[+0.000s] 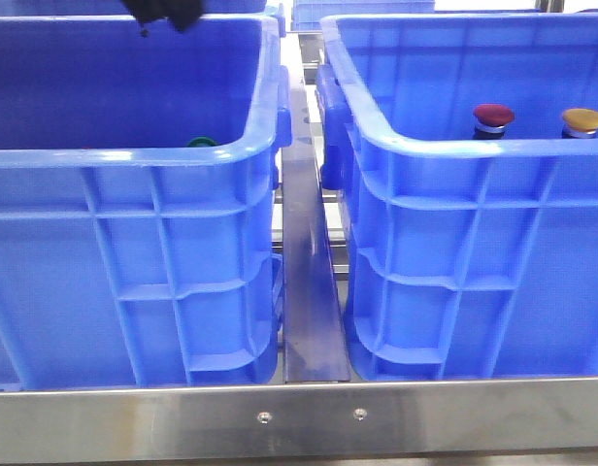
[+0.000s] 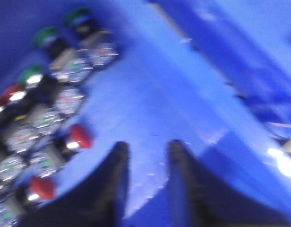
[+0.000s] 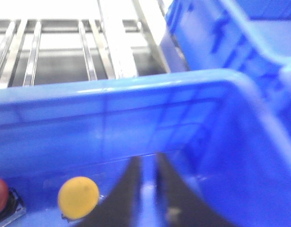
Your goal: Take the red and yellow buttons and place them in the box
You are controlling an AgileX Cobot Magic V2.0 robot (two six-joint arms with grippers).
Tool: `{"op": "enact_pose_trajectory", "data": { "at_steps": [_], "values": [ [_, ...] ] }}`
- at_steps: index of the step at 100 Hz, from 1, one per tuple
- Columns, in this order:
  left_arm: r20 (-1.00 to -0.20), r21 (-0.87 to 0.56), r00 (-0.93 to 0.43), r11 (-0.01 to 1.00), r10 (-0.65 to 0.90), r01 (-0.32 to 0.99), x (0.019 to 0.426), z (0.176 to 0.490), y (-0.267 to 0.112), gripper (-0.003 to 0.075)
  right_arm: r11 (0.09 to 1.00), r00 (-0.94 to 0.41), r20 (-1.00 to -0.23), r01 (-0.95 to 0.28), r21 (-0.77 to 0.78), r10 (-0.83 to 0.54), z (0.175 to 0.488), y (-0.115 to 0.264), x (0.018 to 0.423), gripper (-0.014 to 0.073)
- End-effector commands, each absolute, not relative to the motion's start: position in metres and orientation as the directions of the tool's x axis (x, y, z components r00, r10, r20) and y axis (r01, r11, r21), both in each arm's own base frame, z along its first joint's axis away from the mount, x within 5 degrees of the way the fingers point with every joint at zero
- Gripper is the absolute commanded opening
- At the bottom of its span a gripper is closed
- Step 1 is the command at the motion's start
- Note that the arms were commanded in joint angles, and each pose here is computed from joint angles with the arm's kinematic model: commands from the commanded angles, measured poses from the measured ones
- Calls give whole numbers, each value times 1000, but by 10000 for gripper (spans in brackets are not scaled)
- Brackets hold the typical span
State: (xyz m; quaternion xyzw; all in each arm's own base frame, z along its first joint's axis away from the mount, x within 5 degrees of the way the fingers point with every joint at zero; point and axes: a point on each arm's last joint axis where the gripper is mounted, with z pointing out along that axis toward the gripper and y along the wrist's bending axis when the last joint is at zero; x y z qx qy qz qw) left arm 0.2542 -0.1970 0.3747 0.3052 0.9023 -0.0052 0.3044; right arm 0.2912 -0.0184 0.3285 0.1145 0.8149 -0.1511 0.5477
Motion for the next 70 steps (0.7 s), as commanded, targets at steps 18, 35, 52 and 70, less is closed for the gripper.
{"op": "enact_pose_trajectory", "data": {
  "at_steps": [18,35,52,70],
  "values": [
    [-627,183,-624,866,467,465,261,377,-179,-20,963,-237,-971,270,-24,42,356,-13,238,-66],
    [-623,85,-704,924,341,373,273,355,-149,-20,978,-204,-978,207,-5,38,351,-10,212,-66],
    [-668,36,-715,969,206,246,267,352,-110,-20,990,-182,-983,144,9,35,337,-6,185,-66],
    [-735,11,-669,988,110,151,244,358,-71,-20,999,-144,-989,32,28,33,323,2,160,-66]
  ]
}}
